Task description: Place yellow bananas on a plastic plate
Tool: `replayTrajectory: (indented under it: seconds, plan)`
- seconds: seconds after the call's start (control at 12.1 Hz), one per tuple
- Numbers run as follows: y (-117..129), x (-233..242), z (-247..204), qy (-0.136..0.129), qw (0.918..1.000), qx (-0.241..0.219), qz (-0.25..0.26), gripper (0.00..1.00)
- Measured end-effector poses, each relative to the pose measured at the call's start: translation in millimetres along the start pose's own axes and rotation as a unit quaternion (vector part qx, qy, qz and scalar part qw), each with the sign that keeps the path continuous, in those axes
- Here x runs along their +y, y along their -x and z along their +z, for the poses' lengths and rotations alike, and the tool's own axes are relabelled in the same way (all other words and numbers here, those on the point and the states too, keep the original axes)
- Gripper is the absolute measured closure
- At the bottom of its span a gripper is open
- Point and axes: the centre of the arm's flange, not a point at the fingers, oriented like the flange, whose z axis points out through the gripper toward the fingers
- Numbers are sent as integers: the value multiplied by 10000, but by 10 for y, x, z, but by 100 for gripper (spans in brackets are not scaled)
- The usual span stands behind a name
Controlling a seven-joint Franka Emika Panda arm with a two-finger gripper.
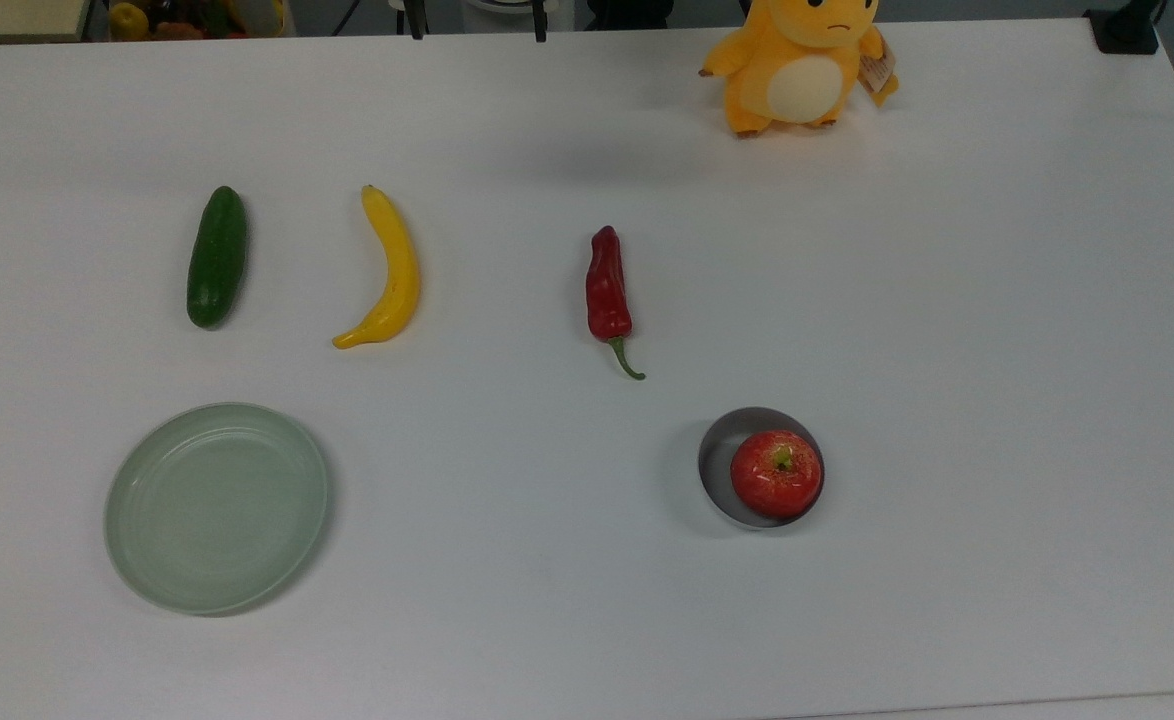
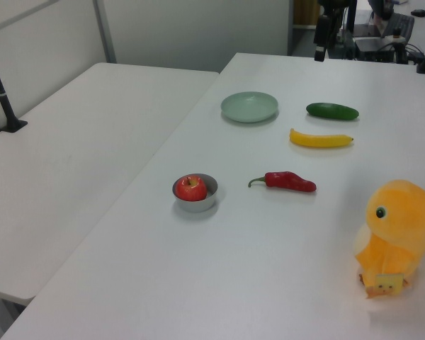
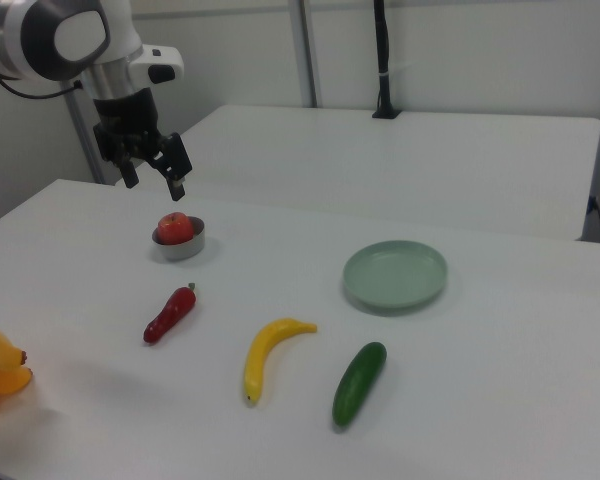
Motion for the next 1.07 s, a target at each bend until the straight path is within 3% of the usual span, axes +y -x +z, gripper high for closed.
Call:
replayTrajectory:
  seconds: [0.25, 0.66, 0.82, 1.07]
  plan:
    - [-3, 0, 7, 0, 10000, -6, -29, 0]
    - [-99, 14, 265, -17, 9925, -226, -1202, 0]
    - [-131, 20, 358, -15, 9916, -305, -1259, 0]
    - [-231, 213, 613, 201, 9916, -505, -1174, 0]
